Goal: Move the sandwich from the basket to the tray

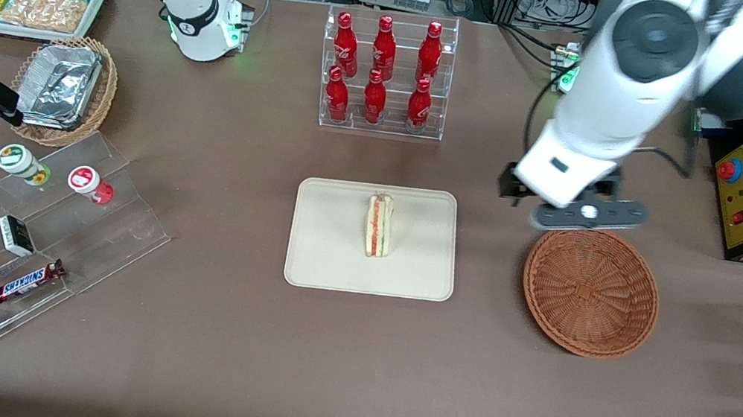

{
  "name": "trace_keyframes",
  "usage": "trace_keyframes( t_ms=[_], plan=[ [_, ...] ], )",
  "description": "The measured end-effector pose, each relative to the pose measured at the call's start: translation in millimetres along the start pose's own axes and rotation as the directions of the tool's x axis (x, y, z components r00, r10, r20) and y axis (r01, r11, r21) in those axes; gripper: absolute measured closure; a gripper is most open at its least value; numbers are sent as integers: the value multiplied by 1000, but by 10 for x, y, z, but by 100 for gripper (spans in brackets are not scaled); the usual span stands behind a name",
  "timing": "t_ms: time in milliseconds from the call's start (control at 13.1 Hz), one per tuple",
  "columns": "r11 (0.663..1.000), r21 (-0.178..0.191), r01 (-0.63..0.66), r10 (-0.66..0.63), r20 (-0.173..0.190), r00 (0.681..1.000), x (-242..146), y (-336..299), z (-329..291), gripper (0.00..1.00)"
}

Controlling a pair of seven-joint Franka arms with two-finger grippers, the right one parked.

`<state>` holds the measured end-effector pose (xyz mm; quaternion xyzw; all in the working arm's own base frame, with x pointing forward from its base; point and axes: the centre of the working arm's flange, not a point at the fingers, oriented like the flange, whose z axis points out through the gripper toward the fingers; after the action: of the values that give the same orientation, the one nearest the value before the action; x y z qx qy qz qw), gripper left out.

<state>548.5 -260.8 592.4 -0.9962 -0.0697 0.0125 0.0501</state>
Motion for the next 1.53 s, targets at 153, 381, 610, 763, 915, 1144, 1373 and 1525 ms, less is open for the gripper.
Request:
trace_keyframes(
  t_ms=[153, 381, 610, 763, 915, 1144, 1373, 1525],
  plan=[
    [1000, -8, -8, 8, -7, 1000, 113, -426, -150, 0],
    [999, -16, -37, 37, 32, 999, 163, -1072, -318, 0],
    [996, -45, -77, 79, 51, 996, 176, -1727, -471, 0],
    [992, -62, -113, 116, 51, 992, 187, -1988, -501, 0],
    [983, -73, -167, 171, 54, 984, 201, -2051, -475, 0],
    [977, -82, -195, 200, 60, 978, 204, -2040, -441, 0],
    [980, -76, -184, 189, 64, 980, 211, -2073, -427, 0],
    [981, -75, -177, 183, 73, 980, 207, -2090, -416, 0]
  ],
)
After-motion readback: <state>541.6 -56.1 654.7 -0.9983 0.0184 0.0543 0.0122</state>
